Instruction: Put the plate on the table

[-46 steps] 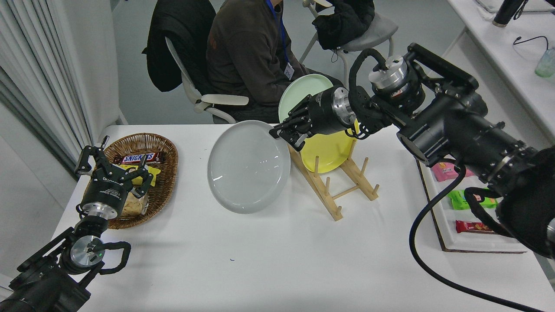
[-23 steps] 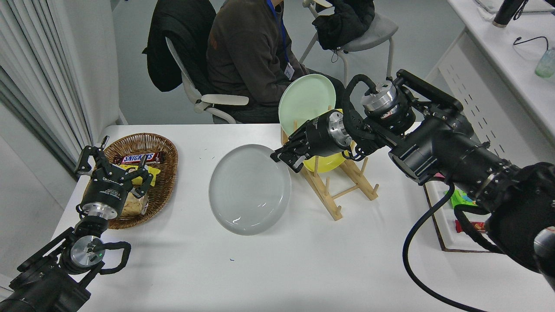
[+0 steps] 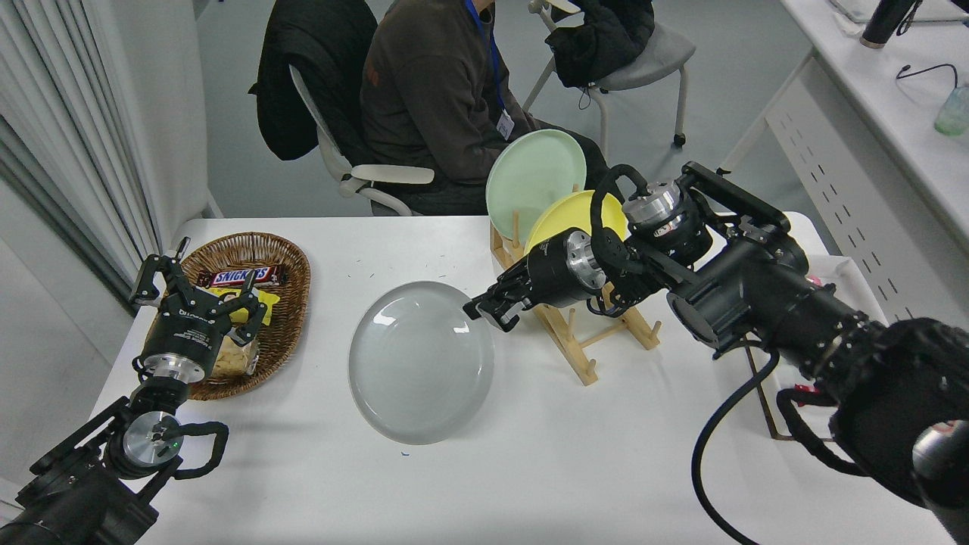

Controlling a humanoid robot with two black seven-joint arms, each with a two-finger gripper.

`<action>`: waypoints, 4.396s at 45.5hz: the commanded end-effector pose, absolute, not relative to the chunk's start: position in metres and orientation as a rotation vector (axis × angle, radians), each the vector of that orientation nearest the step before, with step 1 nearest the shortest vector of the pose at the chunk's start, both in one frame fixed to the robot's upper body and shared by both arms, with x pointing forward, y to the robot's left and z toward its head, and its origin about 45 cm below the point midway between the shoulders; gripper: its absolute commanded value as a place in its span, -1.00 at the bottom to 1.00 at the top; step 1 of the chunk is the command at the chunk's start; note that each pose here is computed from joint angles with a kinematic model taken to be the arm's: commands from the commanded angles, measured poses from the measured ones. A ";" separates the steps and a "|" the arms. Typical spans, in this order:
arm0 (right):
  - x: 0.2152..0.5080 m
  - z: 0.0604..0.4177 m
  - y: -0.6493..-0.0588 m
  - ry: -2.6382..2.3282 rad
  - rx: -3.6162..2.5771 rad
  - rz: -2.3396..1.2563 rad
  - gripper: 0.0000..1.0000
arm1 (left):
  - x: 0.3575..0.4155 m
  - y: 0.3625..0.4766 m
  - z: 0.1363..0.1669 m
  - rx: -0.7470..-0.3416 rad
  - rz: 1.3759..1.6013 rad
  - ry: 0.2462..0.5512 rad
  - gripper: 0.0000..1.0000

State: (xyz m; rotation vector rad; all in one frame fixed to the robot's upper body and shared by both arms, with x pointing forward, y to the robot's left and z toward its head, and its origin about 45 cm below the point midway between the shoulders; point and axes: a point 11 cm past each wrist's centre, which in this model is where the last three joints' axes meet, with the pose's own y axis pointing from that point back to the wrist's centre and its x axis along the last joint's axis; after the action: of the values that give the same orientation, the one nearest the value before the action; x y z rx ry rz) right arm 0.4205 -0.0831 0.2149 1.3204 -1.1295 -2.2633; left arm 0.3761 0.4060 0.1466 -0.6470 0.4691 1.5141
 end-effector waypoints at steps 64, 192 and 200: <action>0.423 0.137 -0.158 -1.338 1.205 -2.364 -1.00 | 0.3761 0.406 0.1466 -0.647 1.514 0.469 0.96; 0.405 0.127 -0.160 -1.345 0.820 -2.506 -1.00 | 0.3762 0.406 0.1468 -0.648 1.515 0.469 0.96; 0.395 0.115 -0.161 -1.292 0.746 -2.590 -1.00 | 0.3761 0.406 0.1466 -0.647 1.514 0.469 0.96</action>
State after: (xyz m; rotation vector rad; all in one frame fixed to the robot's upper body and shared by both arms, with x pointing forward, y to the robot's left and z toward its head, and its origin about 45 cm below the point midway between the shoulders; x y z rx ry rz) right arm 0.4058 -0.1660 0.1240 0.8147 -1.3653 -2.5088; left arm 0.3761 0.4060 0.1466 -0.6469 0.4691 1.5141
